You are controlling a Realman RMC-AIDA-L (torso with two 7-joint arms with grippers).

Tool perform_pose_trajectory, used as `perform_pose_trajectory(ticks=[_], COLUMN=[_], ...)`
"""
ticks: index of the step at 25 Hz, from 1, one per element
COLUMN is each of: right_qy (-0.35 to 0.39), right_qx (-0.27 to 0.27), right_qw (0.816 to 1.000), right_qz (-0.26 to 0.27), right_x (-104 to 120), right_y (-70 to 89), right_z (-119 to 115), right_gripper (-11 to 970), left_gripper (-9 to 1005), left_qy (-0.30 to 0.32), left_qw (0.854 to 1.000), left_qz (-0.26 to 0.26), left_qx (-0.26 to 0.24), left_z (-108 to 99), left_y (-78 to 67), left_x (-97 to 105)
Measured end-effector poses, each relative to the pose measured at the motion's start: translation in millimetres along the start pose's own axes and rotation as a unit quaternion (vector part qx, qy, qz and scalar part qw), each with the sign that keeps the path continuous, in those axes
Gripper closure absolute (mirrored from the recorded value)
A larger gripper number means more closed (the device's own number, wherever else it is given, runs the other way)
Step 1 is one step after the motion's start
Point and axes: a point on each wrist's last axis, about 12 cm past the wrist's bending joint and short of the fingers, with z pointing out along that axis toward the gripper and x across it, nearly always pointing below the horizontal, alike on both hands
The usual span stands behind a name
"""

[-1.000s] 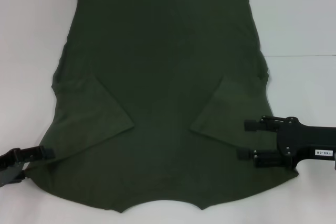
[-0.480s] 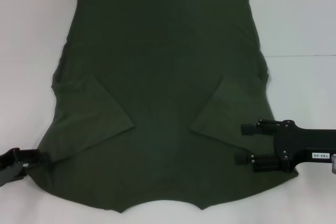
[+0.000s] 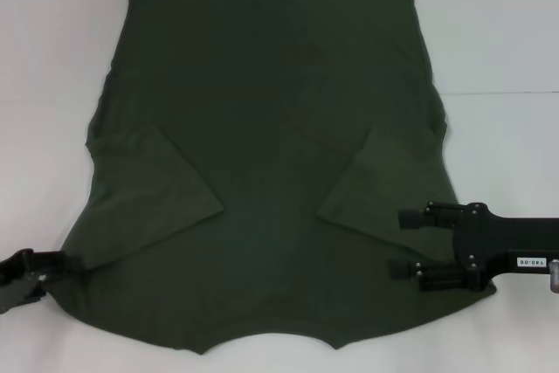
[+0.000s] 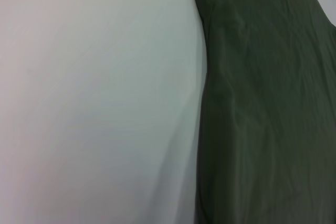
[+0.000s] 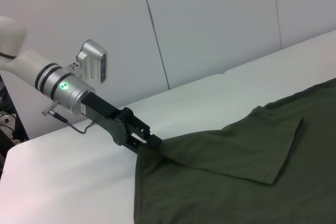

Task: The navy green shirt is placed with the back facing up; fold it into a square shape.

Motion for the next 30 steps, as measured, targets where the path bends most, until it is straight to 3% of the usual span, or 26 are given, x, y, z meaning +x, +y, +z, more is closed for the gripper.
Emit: perform_pose_trajectory(ticks=[8, 19, 25, 28, 30], right_qy=[0.000, -0.008, -0.015, 0.013, 0.025], right_qx=[-0.002, 0.005, 0.024, 0.043, 0.049], right_qw=[1.000, 1.000, 0.989, 0.965, 0.958], right_qz=[-0.001, 0.023, 0.147, 0.259, 0.282], right_x=[-1, -3, -32, -52, -56], right_y=[0.3, -1.7, -18.2, -33.3, -36.3], right_z=[1, -2, -15, -21, -21], right_gripper=[56, 56, 56, 56, 57], left_gripper=[537, 941, 967, 967, 967], left_qy=[0.000, -0.001, -0.005, -0.012, -0.014], left_qw=[1.000, 1.000, 1.000, 1.000, 1.000], left_qz=[-0.012, -0.011, -0.006, -0.004, -0.005], left_qx=[-0.015, -0.017, -0.014, -0.008, -0.006], left_z=[1, 0, 0, 1, 1], left_y=[2.1, 2.5, 1.1, -0.9, -1.4], left_x=[-2, -3, -5, -7, -8])
